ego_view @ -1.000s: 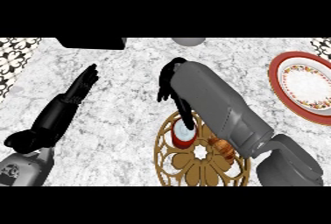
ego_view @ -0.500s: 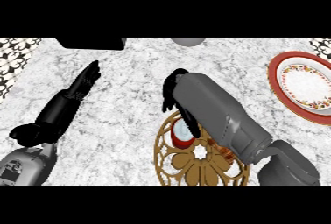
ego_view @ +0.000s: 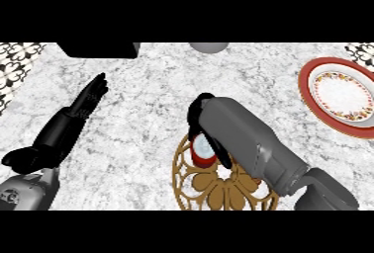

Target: Pick the can from the placemat and place it in the plate

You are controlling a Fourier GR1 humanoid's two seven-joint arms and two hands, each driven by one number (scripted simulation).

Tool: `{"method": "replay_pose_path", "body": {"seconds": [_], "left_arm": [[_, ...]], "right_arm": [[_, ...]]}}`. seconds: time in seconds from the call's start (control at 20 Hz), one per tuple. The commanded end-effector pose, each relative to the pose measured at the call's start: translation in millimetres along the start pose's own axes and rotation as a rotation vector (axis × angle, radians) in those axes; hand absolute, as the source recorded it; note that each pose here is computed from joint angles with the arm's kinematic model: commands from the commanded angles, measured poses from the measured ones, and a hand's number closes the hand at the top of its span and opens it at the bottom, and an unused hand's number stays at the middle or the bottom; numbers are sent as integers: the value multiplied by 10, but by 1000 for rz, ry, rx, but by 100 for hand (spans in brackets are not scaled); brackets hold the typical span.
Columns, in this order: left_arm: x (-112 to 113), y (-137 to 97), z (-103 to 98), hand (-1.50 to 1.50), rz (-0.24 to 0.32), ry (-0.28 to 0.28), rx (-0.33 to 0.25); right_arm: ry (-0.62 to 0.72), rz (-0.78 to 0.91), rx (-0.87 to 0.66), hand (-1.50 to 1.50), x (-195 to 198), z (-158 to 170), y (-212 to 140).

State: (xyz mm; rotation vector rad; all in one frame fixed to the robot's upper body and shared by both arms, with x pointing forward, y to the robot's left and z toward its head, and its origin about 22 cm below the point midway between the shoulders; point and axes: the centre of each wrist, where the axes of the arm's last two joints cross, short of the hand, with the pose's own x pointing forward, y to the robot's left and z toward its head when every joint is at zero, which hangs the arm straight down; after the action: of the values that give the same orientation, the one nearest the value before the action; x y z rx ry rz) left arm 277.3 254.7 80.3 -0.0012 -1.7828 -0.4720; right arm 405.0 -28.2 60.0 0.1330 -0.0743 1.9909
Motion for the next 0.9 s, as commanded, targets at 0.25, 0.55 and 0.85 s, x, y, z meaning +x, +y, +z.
{"method": "replay_pose_path", "body": {"seconds": [0.25, 0.55, 0.85], "left_arm": [[-6, 139, 44, 0, -10, -5, 9], [-140, 10, 91, 0, -8, 14, 14], [62, 97, 0, 0, -5, 7, 26]], "right_arm": [[22, 88, 133, -150, 25, -197, 121], [9, 140, 135, -150, 126, -276, 221], [-103, 203, 68, 150, 149, -323, 460]]}}
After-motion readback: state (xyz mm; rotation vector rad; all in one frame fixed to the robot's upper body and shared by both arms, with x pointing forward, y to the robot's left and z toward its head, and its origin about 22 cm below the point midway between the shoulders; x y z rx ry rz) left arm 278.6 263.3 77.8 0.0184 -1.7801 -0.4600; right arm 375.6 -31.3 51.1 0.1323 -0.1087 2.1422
